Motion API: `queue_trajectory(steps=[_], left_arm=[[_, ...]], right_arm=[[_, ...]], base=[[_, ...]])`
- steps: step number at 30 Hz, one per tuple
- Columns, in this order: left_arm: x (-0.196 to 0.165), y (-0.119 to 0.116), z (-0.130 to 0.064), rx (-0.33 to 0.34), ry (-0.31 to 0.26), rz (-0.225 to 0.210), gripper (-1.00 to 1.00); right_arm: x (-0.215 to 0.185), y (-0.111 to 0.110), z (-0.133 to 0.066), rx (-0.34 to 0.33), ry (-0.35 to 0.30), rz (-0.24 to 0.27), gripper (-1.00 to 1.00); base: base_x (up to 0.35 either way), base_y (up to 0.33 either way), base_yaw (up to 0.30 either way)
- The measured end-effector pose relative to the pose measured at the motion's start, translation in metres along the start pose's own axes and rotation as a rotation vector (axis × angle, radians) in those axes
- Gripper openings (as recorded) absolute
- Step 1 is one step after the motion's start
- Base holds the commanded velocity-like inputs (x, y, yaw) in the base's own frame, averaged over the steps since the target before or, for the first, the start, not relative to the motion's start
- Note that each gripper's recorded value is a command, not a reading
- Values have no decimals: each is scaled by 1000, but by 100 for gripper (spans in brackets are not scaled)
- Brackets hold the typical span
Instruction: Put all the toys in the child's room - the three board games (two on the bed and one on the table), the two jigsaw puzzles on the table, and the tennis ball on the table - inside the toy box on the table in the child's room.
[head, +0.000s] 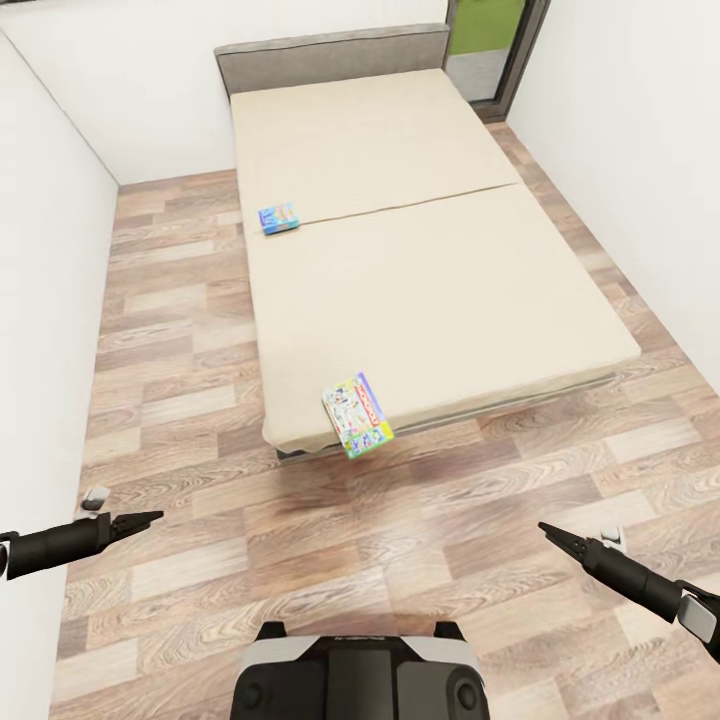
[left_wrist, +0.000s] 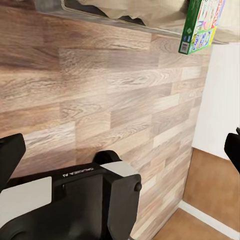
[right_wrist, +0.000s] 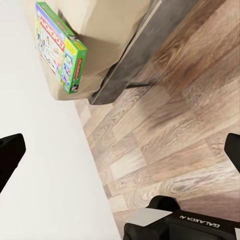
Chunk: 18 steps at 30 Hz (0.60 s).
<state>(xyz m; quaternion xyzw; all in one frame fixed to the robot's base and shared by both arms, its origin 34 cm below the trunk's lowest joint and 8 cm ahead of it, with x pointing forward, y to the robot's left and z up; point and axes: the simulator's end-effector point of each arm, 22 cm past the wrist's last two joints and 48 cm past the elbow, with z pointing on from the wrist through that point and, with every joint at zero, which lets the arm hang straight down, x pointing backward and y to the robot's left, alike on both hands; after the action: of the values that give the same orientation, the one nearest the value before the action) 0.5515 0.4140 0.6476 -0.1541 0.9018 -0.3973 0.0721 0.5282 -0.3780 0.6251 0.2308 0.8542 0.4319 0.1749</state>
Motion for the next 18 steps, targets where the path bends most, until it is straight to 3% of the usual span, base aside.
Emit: queue_trajectory(steps=[18], left_arm=[[-12, -6, -2, 15, -19, 2, 100]], right_arm=[[-10, 5, 5, -16, -16, -19, 100]], base=[[0, 0, 63]])
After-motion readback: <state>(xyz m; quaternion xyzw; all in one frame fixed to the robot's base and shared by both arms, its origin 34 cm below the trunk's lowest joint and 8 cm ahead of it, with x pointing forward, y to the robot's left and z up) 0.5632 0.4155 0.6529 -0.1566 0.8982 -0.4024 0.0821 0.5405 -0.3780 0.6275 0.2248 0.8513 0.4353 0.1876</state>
